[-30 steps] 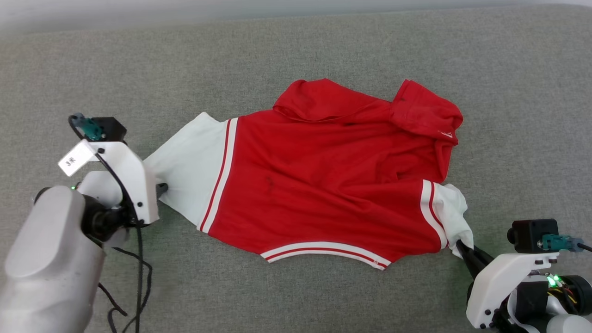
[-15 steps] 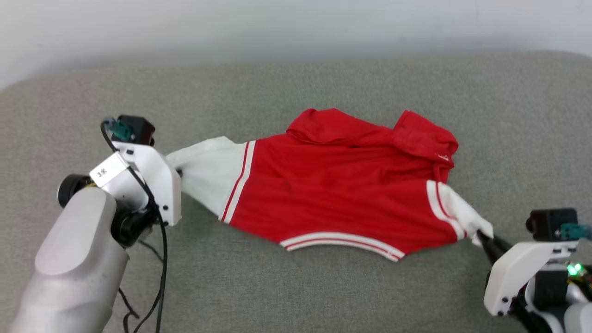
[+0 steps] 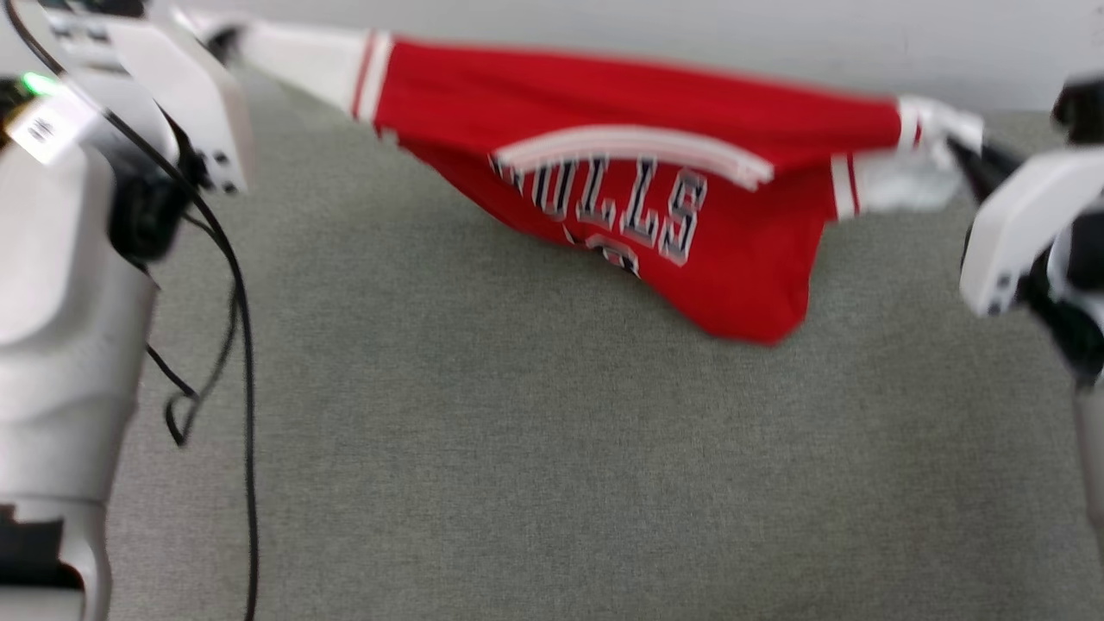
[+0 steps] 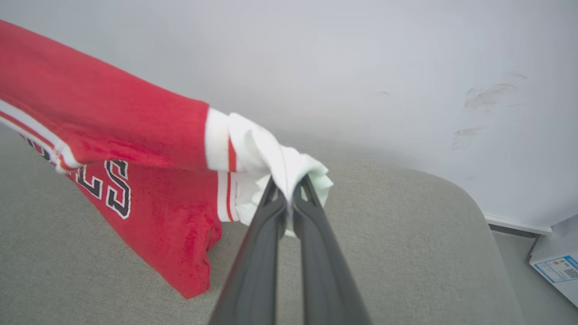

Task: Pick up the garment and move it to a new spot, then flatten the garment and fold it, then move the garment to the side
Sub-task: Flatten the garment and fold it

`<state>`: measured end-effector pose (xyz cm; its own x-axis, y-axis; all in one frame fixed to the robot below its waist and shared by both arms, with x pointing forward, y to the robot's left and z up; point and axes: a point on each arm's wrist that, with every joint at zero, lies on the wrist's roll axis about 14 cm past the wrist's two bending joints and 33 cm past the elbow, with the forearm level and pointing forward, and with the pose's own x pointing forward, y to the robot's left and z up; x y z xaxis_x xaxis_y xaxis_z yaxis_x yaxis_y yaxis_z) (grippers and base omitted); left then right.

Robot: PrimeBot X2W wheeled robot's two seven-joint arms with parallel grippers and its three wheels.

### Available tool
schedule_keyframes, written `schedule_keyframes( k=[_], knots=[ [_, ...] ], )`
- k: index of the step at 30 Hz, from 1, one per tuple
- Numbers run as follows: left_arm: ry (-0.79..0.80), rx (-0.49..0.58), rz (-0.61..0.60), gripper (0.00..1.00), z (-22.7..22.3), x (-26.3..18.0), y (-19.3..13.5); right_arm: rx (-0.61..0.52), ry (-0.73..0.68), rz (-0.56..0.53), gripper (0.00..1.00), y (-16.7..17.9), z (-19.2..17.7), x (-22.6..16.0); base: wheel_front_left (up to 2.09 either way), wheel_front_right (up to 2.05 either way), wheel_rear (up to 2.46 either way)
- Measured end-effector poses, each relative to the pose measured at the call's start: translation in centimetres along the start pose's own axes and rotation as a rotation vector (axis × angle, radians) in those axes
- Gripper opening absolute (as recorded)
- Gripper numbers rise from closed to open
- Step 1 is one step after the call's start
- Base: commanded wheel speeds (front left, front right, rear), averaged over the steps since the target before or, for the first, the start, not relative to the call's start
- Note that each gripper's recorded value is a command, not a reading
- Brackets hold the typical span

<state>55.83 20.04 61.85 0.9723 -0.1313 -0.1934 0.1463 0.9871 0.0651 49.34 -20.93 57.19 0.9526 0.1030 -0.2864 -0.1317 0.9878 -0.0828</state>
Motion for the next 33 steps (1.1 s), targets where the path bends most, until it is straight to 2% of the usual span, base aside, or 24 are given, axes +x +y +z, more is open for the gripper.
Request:
schedule_keyframes(
  k=[12,17,24,27,28,33],
  knots=[
    [-0.388,0.048,0.1,0.0,11.3,4.7,3.0,-0.048,-0.334,-0.032,0.0,-1.6,15.4,6.8,0.0,0.0,0.0],
    [-0.479,0.061,0.124,0.0,13.7,6.6,4.2,-0.064,-0.433,-0.039,0.0,-1.4,19.2,9.2,0.0,0.0,0.0],
    [-0.501,0.058,0.124,0.0,13.3,9.9,4.9,-0.093,-0.478,-0.038,0.0,-0.9,20.5,12.9,0.0,0.0,0.0],
    [-0.4,0.001,0.112,0.0,9.2,12.7,5.5,-0.093,-0.43,-0.016,0.0,0.0,18.4,15.8,0.0,0.0,0.0],
    [-0.4,0.001,0.112,0.0,9.2,12.7,5.5,-0.093,-0.43,-0.016,0.0,0.0,18.4,15.8,0.0,0.0,0.0],
    [-0.276,-0.068,0.104,0.0,3.6,15.2,5.9,-0.089,-0.357,0.018,0.0,1.2,14.4,18.9,0.0,0.0,0.0]
  ],
)
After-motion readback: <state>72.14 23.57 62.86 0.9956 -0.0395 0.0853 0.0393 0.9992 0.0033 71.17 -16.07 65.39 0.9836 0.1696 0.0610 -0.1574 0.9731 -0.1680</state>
